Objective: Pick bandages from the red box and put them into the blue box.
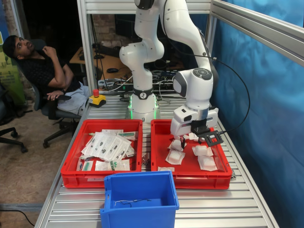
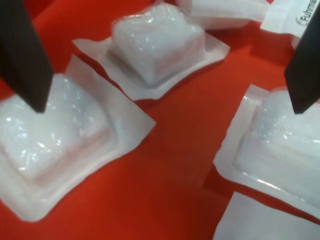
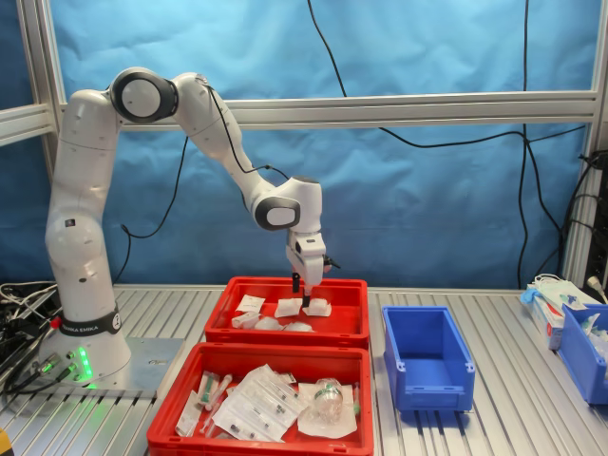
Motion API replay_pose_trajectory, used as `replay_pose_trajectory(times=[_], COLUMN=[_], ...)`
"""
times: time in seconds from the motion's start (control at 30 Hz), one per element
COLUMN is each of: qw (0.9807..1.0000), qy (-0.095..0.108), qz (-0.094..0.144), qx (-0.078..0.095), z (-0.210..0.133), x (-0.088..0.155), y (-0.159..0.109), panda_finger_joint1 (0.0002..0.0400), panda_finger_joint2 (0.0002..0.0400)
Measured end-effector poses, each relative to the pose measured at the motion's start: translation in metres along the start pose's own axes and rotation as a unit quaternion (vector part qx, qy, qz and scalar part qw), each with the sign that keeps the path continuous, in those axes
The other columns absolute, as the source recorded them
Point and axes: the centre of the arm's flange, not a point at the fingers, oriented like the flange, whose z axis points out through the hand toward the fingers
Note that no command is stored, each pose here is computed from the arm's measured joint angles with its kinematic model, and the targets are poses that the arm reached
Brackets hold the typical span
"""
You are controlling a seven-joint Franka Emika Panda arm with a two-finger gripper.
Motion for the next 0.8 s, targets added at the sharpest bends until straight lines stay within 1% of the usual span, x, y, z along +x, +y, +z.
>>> replay_pose_trajectory(times=[0.23,0.5,0.8], qw=[1.0000,1.0000,0.9999], qy=[0.004,-0.001,-0.004], qz=[-0.003,-0.006,-0.014], qx=[0.005,0.000,-0.003], z=[0.008,0.019,0.025], x=[-0.008,-0.018,-0.029], y=[0.003,0.010,0.009], panda_finger_joint1=[0.0400,0.0400,0.0400], panda_finger_joint2=[0.0400,0.0400,0.0400])
